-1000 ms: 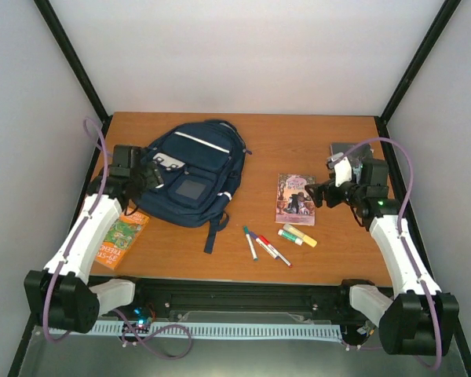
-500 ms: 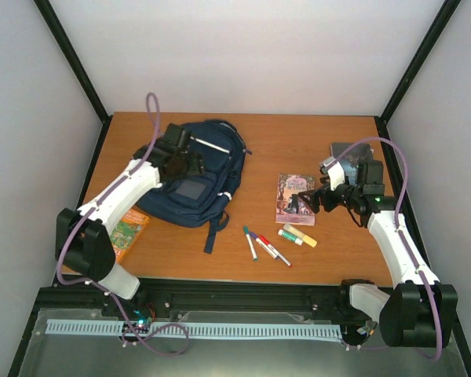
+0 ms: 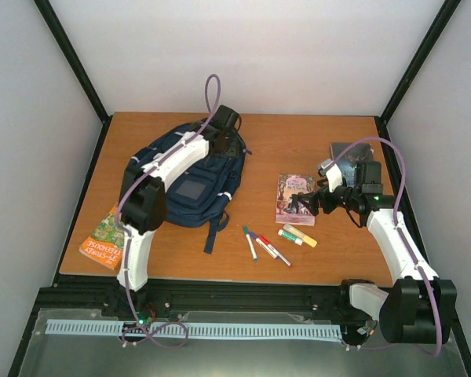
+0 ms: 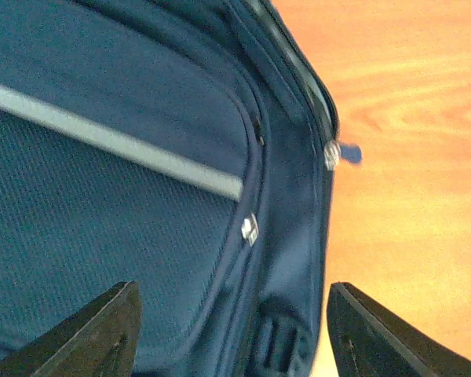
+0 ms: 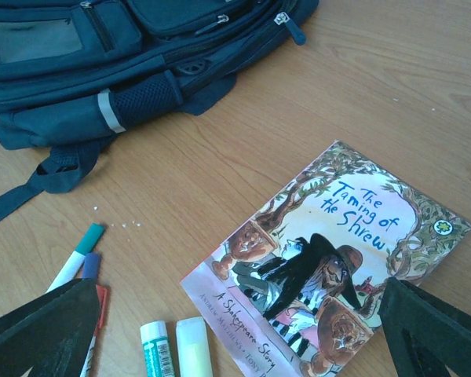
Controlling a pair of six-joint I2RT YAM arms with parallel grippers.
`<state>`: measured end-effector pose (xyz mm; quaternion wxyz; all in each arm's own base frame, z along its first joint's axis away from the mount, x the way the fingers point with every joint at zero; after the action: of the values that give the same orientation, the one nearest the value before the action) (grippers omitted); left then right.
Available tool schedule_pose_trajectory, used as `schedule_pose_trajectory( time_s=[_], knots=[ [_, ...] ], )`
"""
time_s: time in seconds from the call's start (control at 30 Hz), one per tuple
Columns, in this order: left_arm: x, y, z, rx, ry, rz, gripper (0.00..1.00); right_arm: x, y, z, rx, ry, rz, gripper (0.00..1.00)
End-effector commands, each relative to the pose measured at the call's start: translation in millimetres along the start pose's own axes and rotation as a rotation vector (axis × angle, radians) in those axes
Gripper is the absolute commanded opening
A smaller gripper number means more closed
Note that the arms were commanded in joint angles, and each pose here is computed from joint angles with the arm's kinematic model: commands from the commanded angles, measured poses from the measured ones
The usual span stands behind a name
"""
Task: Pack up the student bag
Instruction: Adjust the student bag at the center of the board.
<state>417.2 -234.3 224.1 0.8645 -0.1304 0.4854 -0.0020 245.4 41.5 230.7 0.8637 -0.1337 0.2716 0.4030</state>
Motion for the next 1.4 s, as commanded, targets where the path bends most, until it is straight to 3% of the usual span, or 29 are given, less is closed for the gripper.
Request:
schedule_pose_trajectory(
  time_s=[0.0,0.47,0.57,0.6,0.73,0.8,1.07,1.37],
  knots=[
    [11.6,-7.5,20.5,0.053,-0.089,0.143,0.66,-6.7,6.7,7.8,-0.03,-0.043,0.017,1.0],
    [86.8,-24.4,24.3,0.237,-0.066,0.183,0.67,-2.4,4.4,4.7,-0.032,-0.025,0.025,1.0],
    [99.8,-21.9,18.9,0.242,-0.058,0.213,0.62,-0.1,3.5,3.0,-0.025,-0.013,0.035,1.0],
    [102.2,-21.6,17.5,0.244,-0.056,0.219,0.56,0.6,3.2,2.4,-0.023,-0.009,0.038,1.0],
    [105.2,-25.7,14.3,0.254,-0.035,0.166,0.1,1.5,2.9,1.7,-0.022,-0.006,0.043,1.0],
    [102.5,-32.8,10.8,0.282,-0.042,0.127,0.01,2.4,2.8,1.1,-0.021,-0.004,0.048,0.99],
    [63.8,-71.9,-21.4,0.514,0.008,-0.17,0.01,4.3,1.9,-0.1,-0.014,0.008,0.062,0.99],
    [-1.3,-51.9,-48.9,0.653,0.166,-0.371,0.01,8.6,0.2,-0.7,0.0,0.017,0.098,0.97]
  ],
)
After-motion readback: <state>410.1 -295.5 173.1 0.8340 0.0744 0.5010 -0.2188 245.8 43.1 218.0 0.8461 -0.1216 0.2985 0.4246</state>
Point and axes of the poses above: each gripper's point midway between its finger pads, its own x axis out along the fingers, its own y axis along the line the jaws close on, z = x × y, the point moved 10 cm from there along -x, back along the fingers, and after that the axes turned 12 degrees about -x, right-handed, at the moved point
